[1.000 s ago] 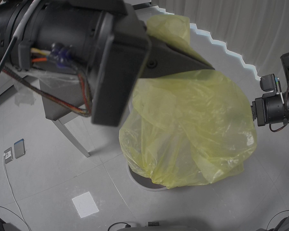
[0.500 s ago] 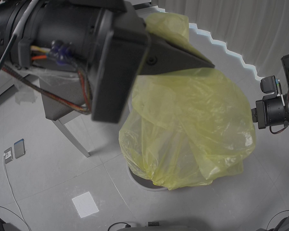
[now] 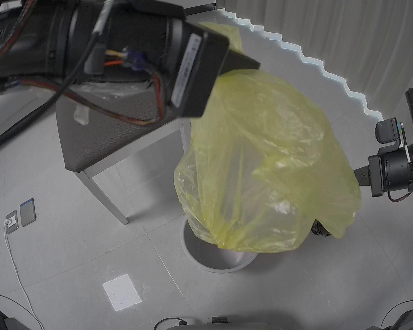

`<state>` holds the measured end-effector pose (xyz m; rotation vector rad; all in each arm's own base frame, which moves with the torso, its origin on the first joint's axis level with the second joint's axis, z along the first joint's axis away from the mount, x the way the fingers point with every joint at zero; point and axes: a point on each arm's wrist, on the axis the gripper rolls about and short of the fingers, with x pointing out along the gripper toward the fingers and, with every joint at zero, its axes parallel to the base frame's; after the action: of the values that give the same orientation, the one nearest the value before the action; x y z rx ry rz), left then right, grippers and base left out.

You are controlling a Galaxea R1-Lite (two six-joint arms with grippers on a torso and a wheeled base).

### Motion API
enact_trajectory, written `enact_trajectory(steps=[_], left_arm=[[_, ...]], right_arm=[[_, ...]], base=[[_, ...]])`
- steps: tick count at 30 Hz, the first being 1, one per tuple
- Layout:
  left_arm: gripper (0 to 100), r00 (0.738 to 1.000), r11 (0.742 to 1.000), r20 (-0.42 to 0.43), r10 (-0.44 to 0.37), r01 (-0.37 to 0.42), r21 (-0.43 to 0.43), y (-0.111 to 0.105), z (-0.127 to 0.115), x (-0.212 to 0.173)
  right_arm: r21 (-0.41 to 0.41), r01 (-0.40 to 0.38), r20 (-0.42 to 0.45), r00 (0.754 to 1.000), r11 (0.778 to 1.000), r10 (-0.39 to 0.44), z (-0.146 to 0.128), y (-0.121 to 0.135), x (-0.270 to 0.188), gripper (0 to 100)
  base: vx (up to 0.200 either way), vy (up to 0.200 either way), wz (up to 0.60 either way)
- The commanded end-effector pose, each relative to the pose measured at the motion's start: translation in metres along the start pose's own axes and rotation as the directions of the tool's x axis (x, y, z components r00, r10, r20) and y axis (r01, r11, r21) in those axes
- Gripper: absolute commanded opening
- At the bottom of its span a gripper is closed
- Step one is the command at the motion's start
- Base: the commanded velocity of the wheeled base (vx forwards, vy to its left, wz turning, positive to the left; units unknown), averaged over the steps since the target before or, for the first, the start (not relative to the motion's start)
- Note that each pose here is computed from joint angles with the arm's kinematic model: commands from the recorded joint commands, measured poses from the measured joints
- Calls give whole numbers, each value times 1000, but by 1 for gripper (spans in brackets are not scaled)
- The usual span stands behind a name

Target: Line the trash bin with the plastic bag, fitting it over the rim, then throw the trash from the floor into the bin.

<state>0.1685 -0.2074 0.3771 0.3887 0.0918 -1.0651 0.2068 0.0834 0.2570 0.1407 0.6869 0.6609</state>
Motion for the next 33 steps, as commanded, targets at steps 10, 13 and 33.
enact_trajectory(steps=[10,13,33], left_arm=[[0,942,782,-326,74,-258,-567,-31,-122,-28],[0,926,757,-372,70,-292,-584,-30,-140,-26],[0,907,656,-400,131,-382,-651,11,-222,39]], right_arm=[[0,100,32,994,995,-100,-20,-4,24,0],[-6,114,10,993,993,-114,-20,-4,38,0],[-29,92,-97,991,995,-94,-24,-23,142,0]], base=[[0,0,0],[0,0,0],[0,0,0]])
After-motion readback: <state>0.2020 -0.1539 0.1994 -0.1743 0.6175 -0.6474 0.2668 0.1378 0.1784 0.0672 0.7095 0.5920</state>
